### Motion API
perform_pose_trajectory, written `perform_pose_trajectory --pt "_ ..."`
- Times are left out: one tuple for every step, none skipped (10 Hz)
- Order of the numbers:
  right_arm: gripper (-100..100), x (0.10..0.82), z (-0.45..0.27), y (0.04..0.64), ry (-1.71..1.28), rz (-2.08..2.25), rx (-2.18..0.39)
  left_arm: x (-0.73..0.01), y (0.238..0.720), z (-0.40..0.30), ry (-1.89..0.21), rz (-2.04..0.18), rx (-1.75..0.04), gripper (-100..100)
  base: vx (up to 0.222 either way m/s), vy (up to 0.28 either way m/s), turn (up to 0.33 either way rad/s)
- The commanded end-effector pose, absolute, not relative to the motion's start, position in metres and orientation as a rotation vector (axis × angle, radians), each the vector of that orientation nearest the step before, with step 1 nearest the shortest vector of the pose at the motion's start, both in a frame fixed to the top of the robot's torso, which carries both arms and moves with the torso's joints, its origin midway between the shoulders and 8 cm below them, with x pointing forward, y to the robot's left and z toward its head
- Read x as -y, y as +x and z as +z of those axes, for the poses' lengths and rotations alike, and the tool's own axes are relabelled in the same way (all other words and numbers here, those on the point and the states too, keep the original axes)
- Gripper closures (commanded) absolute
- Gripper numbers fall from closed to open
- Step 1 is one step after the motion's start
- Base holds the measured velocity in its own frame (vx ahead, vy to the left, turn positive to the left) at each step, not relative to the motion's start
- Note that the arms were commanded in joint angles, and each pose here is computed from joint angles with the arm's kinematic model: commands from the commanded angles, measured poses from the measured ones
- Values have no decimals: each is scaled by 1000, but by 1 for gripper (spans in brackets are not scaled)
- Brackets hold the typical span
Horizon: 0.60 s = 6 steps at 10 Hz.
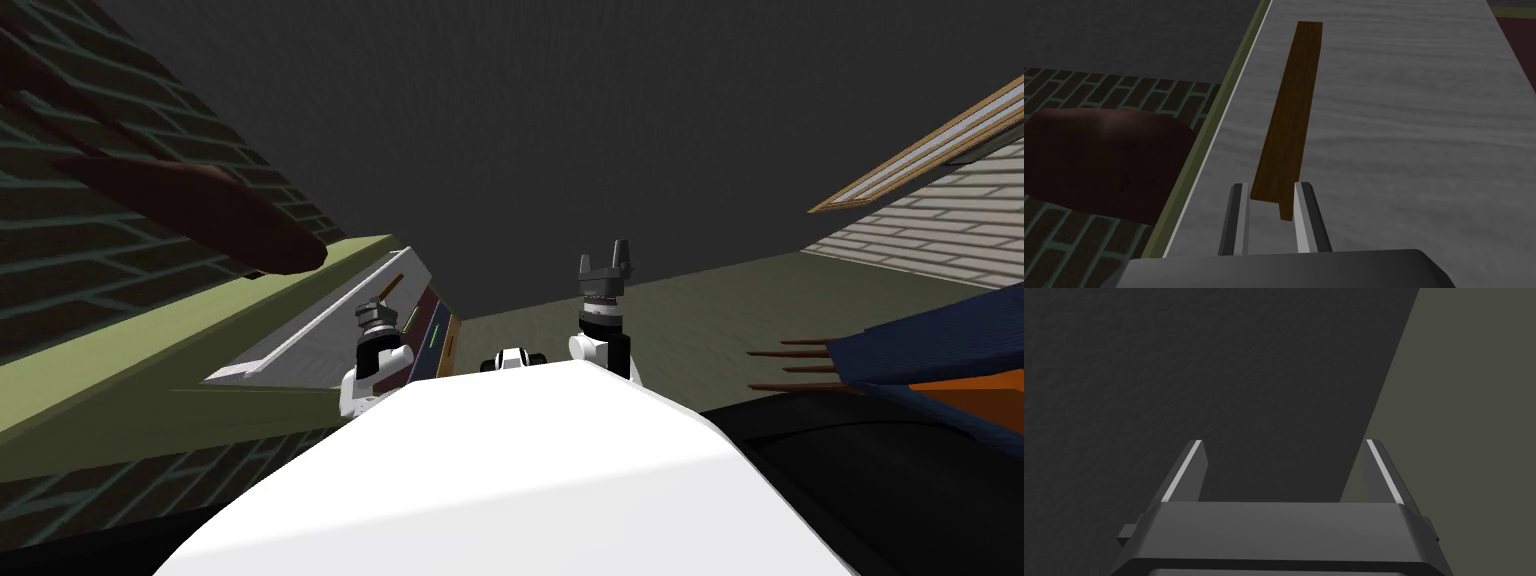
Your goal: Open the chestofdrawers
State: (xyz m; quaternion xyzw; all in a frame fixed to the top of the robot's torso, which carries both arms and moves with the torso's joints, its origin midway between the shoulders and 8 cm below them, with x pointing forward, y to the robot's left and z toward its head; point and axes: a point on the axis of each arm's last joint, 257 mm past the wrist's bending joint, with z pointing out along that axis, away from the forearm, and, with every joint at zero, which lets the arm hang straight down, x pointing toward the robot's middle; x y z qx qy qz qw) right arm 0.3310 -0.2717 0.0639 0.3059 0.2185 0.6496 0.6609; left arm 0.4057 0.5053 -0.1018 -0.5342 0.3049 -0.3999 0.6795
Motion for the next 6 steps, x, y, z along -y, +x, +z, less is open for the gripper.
perform_pose_trajectory --pt "0 272 64 331 692 1470 -494 -540 388 -101 -1222 -841 -627 100 -87 -78 -320" --pt "0 272 64 331 692 1470 -494 -546 383 -99 -1222 -827 -617 100 -39 -36 -122" --pt "0 272 64 331 692 1469 -494 -561 376 -103 -1244 -809 -586 100 -64 -54 -321" --pt "0 272 64 331 692 1470 -494 -573 366 -101 -1245 -782 -567 100 -74 -70 -376" --pt "0 272 64 331 692 1470 -494 -579 361 -100 -1245 -770 -558 100 -32 -46 -87" --pt "0 272 64 331 692 1469 -494 -571 365 -102 -1246 -781 -568 100 -2 -17 0"
